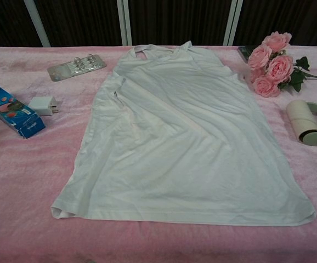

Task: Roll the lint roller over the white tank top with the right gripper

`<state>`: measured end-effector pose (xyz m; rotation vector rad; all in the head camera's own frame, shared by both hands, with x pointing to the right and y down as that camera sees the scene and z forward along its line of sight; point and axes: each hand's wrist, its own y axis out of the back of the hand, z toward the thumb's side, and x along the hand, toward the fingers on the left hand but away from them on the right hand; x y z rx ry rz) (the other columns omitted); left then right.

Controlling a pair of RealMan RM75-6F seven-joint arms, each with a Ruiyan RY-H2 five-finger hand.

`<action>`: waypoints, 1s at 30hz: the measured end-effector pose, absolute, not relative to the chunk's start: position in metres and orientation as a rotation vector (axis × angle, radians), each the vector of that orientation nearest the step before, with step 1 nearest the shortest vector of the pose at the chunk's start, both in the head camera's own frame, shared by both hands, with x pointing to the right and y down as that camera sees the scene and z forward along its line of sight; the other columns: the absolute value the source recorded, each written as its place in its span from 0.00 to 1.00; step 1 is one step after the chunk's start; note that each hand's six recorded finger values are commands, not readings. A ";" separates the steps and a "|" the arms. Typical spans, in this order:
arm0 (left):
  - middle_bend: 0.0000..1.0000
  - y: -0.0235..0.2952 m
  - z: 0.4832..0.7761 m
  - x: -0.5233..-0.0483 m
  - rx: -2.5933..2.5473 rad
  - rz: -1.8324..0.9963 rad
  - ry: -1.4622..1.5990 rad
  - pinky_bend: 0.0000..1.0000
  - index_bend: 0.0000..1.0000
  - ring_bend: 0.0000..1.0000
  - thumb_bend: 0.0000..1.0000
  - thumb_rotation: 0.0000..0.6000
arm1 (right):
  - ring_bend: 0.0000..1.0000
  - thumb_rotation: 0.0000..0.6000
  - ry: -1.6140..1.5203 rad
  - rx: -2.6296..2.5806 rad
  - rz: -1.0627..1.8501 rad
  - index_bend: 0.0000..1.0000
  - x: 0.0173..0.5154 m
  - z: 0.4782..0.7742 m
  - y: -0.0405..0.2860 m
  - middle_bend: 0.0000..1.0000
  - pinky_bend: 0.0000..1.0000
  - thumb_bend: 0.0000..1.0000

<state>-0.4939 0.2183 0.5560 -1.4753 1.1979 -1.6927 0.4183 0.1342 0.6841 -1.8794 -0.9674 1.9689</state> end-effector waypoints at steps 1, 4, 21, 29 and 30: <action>0.04 0.218 0.556 -0.494 -1.475 -1.693 1.198 0.33 0.13 0.04 0.36 1.00 | 0.09 1.00 -0.975 -1.881 1.967 0.08 0.418 0.683 0.134 0.05 0.21 0.23; 0.04 0.218 0.556 -0.494 -1.474 -1.692 1.200 0.33 0.13 0.04 0.36 1.00 | 0.09 1.00 -1.009 -1.871 1.949 0.07 0.418 0.676 0.133 0.05 0.21 0.22; 0.04 0.216 0.552 -0.492 -1.464 -1.664 1.200 0.20 0.13 0.04 0.36 1.00 | 0.09 1.00 -1.114 -1.582 1.563 0.07 0.417 0.573 0.162 0.04 0.19 0.19; 0.04 0.216 0.549 -0.486 -1.470 -1.630 1.167 0.11 0.13 0.04 0.36 1.00 | 0.09 1.00 -1.048 -1.561 1.417 0.06 0.402 0.553 0.225 0.04 0.17 0.19; 0.04 0.216 0.549 -0.485 -1.472 -1.624 1.163 0.11 0.13 0.04 0.36 1.00 | 0.09 1.00 -1.034 -1.559 1.415 0.06 0.401 0.554 0.231 0.04 0.17 0.19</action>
